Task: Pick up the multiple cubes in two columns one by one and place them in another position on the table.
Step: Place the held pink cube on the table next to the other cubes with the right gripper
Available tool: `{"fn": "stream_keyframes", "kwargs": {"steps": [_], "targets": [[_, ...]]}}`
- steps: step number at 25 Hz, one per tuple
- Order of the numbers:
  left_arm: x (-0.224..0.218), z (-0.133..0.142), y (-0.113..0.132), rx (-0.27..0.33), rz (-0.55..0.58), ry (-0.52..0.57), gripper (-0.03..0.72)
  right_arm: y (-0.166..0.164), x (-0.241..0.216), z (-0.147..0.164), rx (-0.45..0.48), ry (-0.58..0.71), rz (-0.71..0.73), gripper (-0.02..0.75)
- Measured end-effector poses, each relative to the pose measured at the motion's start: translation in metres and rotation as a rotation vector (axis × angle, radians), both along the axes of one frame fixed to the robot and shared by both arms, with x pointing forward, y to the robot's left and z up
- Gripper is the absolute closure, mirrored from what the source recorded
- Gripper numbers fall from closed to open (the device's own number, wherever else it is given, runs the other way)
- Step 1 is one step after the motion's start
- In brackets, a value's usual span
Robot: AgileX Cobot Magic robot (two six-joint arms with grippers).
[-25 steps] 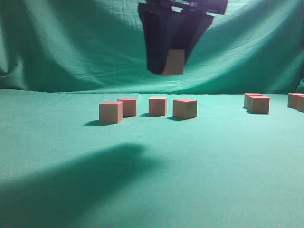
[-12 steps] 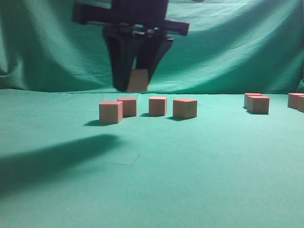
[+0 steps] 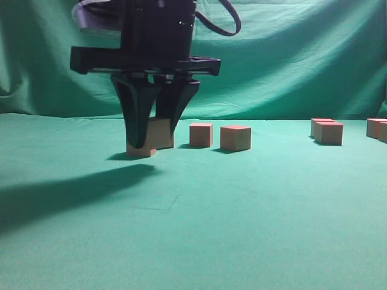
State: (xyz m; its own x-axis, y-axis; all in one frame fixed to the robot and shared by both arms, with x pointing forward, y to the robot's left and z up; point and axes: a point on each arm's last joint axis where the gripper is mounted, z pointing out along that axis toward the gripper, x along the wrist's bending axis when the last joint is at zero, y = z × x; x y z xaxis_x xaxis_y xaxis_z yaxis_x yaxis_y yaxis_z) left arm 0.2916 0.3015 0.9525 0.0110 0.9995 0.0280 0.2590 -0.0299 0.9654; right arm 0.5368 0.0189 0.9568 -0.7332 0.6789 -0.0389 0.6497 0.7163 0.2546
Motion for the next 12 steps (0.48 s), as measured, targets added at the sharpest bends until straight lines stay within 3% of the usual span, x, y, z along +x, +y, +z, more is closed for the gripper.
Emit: {"fn": "stream_keyframes", "kwargs": {"steps": [12], "targets": [[0.000,0.000,0.000,0.000,0.000,0.000,0.688,0.005,0.006,-0.018,0.007,-0.017,-0.004,0.475]]}}
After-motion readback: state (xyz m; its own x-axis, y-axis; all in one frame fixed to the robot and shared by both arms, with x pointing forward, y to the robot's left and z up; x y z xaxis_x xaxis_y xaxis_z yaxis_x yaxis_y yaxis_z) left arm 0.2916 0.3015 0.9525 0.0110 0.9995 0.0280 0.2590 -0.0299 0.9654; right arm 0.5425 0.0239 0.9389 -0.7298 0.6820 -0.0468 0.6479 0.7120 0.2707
